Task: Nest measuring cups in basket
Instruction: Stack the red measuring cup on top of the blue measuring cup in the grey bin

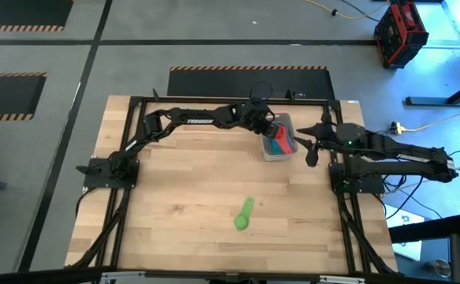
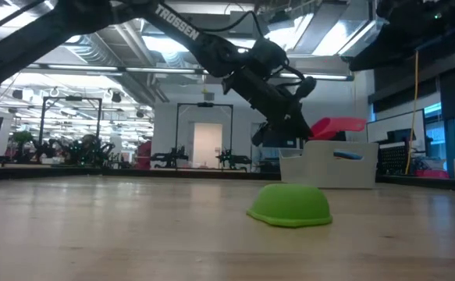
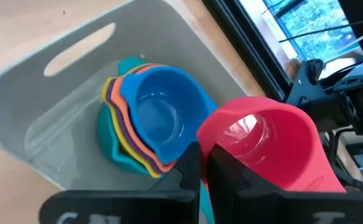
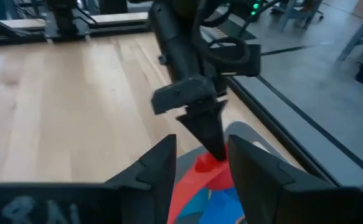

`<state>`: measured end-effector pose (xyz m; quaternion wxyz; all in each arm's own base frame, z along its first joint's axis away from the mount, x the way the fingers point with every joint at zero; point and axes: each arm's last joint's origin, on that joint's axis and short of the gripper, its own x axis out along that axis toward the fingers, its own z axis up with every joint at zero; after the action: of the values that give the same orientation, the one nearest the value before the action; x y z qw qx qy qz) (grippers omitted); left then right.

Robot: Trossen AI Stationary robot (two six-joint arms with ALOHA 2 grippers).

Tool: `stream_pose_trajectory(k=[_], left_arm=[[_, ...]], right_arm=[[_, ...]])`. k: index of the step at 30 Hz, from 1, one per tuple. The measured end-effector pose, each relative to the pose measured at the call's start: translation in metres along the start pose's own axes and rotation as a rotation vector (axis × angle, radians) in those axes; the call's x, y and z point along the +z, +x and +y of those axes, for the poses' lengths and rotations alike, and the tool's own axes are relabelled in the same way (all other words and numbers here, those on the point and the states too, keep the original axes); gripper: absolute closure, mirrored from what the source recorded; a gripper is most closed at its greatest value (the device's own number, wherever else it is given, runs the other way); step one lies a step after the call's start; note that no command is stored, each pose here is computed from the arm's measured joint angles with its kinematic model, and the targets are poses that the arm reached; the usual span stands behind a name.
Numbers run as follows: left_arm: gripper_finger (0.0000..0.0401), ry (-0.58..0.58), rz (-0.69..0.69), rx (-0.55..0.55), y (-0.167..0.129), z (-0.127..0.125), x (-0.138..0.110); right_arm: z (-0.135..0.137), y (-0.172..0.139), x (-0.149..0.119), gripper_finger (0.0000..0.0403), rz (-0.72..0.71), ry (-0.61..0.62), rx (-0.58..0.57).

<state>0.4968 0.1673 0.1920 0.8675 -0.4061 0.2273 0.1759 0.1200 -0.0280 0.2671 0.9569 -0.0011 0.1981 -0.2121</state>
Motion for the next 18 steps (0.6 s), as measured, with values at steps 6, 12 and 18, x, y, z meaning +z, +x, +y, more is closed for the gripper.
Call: stream_pose_trajectory(k=[6, 12, 18], left_arm=[[0.0396, 0.005, -0.041, 0.038, 0.000, 0.001, 0.002], [0.0396, 0.002, -0.067, 0.063, 0.002, 0.005, 0.003], [0.0396, -0.001, -0.074, 0.071, 0.005, 0.007, 0.001]], right_arm=[[0.001, 0.015, -0.010, 0.0254, 0.051, -0.022, -0.112], [0.002, 0.030, -0.012, 0.0254, 0.020, -0.076, -0.167], [-0.003, 0.048, -0.012, 0.0254, 0.004, -0.097, -0.222]])
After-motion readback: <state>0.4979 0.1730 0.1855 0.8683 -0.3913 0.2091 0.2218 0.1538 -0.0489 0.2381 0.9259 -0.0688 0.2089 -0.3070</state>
